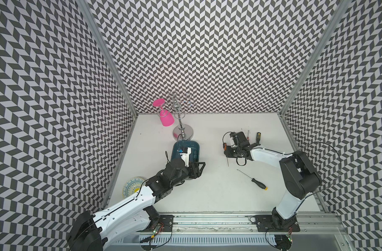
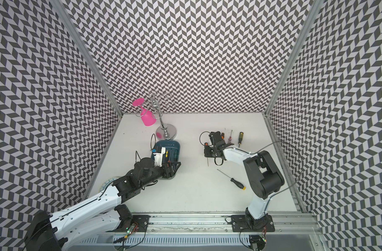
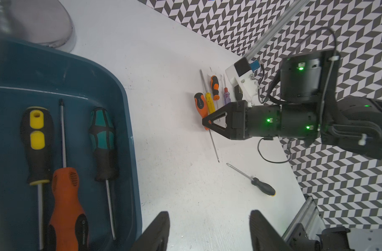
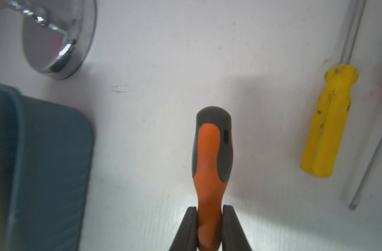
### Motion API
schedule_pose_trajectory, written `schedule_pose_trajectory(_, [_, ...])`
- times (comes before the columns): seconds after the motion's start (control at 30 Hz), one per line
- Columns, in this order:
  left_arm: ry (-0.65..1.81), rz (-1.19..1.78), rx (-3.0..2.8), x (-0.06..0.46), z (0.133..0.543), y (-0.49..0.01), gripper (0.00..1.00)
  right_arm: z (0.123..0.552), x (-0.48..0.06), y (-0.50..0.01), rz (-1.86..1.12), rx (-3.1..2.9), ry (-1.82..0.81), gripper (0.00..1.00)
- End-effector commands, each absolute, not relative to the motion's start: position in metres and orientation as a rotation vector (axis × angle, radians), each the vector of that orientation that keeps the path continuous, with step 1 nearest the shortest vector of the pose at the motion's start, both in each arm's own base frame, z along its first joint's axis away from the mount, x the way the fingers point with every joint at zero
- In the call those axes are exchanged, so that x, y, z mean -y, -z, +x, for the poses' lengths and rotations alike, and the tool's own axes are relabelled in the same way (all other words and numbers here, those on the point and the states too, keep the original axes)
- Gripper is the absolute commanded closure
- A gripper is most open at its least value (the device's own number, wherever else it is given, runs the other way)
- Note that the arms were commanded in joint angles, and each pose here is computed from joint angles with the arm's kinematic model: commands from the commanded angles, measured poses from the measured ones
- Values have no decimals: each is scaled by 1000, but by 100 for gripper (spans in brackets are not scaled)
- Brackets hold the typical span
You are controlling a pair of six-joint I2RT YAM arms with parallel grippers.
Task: Put the screwdriver on the desktop into the storage box
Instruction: Pick up the screwdriver from the center of the board.
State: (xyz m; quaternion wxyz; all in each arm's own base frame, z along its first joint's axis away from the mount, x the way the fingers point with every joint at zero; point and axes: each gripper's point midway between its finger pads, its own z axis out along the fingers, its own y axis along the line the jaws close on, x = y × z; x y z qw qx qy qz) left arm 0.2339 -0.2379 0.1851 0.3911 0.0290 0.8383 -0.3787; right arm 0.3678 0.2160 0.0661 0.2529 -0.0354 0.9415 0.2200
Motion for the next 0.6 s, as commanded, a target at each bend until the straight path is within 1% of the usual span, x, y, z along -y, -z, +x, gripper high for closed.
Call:
schedule_pose_trajectory(0.0, [994, 77, -2075, 242, 243, -206, 34, 361, -241, -120, -183, -2373, -829, 86])
schedule_pose_trajectory(0.33, [1135, 128, -1974, 260, 256, -233, 34, 293, -260, -188, -345, -2101, -1263, 86])
schedule_pose_trajectory(0.57, [1268, 200, -1887, 280, 253, -250, 34, 259, -265, -217, -432, -1968, -1409, 86])
